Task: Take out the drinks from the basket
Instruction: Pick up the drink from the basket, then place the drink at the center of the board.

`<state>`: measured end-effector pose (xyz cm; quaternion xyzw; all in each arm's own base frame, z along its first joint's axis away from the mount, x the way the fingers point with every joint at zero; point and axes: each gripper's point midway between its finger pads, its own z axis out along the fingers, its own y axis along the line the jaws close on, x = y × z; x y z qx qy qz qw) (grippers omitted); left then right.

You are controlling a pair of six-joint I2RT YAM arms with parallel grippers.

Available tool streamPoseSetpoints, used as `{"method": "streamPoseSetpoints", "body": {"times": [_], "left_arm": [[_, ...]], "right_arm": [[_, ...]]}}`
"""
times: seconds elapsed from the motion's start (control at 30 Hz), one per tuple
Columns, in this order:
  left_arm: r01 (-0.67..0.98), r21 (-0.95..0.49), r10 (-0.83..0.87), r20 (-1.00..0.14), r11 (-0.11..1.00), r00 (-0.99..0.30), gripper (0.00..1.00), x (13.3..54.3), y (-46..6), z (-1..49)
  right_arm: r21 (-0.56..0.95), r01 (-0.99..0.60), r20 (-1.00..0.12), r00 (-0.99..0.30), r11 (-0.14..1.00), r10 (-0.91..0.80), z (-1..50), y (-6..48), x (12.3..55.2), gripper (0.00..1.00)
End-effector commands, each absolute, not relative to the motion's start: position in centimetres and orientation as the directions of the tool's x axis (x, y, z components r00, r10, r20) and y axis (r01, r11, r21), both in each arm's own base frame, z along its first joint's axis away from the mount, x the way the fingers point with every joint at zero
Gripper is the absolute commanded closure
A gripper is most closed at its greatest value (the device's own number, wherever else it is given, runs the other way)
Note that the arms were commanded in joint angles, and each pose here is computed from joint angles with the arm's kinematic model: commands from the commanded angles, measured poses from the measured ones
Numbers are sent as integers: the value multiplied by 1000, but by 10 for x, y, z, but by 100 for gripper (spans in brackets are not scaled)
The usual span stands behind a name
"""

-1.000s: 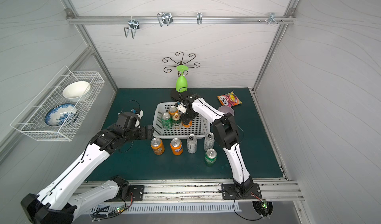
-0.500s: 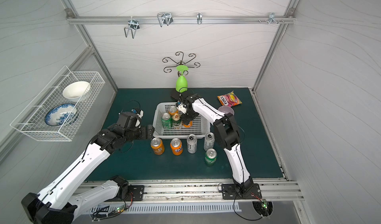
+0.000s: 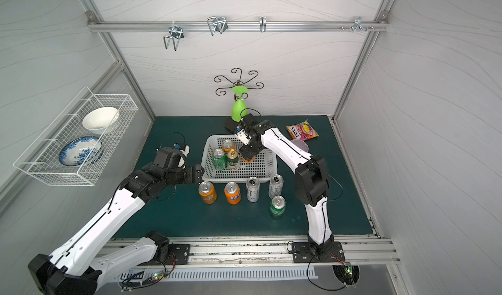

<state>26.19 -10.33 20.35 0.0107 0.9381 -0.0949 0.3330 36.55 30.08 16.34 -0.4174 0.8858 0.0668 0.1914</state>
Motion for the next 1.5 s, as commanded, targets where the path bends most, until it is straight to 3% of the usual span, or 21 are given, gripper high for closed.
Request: {"method": "streamPoseSetpoints", "body": {"times": [0.0,0.73,1.07,1.47], "left_arm": [[96,-195,-58,-662,976,-747,2,269,-107,217],[93,-195,-64,-672,976,-737,1,268,-105,218],[91,-194,-65,-675,977,-735,2,269,-105,218],[84,-188,-67,-677,978,-733,1,269,-103,218]], "right_arm": [[-55,-750,-485,-557,659,-674,213,297,355,46],[-89,-781,-537,-485,618,-690,298,285,225,44],[-53,-794,-509,-501,606,-700,283,277,165,44],[-3,-786,-488,-538,618,-687,245,284,122,44]]}}
